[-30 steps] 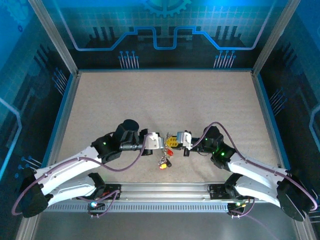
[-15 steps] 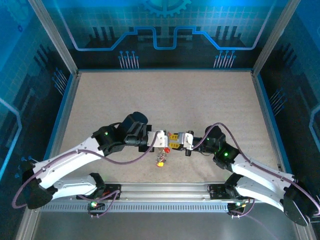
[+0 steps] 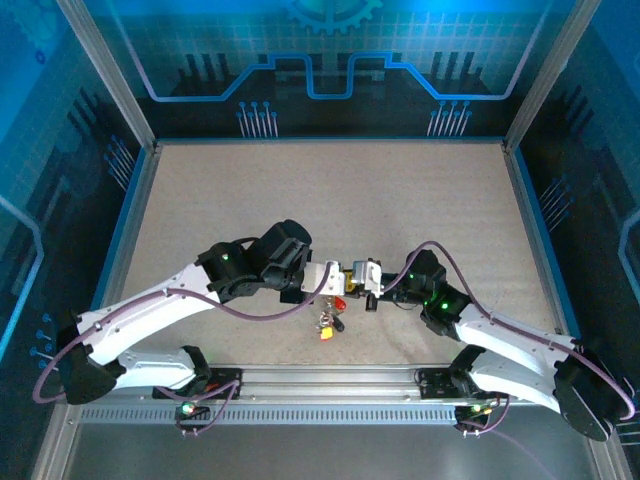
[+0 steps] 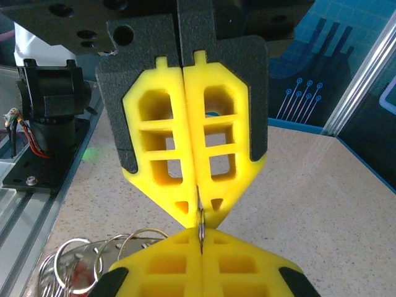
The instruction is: Put the keys on the keyring
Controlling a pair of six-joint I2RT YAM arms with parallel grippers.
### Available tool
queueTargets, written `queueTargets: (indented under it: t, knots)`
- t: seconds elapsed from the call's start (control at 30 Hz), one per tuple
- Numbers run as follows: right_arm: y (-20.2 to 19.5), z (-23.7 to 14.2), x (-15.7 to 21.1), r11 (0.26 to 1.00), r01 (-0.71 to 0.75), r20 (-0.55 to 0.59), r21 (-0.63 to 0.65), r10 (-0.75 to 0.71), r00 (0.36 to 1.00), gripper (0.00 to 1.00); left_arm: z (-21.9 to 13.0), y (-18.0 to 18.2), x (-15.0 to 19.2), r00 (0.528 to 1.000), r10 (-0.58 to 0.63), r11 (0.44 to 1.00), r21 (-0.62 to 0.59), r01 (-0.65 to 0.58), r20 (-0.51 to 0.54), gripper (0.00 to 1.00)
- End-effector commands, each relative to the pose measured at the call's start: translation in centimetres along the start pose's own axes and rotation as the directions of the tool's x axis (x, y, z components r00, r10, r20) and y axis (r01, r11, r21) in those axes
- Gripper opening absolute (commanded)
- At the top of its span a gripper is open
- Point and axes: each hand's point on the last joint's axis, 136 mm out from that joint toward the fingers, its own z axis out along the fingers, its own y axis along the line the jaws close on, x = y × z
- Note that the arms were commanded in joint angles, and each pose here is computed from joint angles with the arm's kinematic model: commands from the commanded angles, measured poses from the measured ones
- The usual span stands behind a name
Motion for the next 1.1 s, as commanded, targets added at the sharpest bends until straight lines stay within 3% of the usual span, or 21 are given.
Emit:
queueTargets:
  t: [0.0,0.13,0.4,0.63,1.07]
  knots:
    - [-0.2,0.2,-1.2,1.0,-0.001,0.041,0.0,0.001,0.999,0.0,-1.9,1.0,-2.1,0.995,0.016,0.997,-0.072,-0.009,0.097,0.16]
    - [-0.5,0.0,-2.1,1.0,0.005,0.087,0.015,-0.007,0.996,0.0,-1.3,0.4,-0.7,0.994,0.027,0.994,-0.107,-0.016,0.105,0.27]
    - [-0.1,-0.2,-3.1,0.999,0.037,0.13,-0.005,-0.036,0.991,0.0,-0.9,-0.1,-0.2,0.983,0.009,0.991,-0.131,0.015,0.185,0.26]
    - [0.1,-0.1,-3.2,0.999,0.039,0.132,-0.019,-0.036,0.991,0.0,-1.3,1.4,-0.9,0.954,-0.08,0.984,-0.13,0.121,0.288,0.26]
    - [-0.2,-0.1,-2.7,1.0,0.031,0.11,0.003,-0.032,0.993,0.02,-2.3,1.2,-1.2,0.932,-0.095,0.985,-0.104,0.14,0.351,0.07]
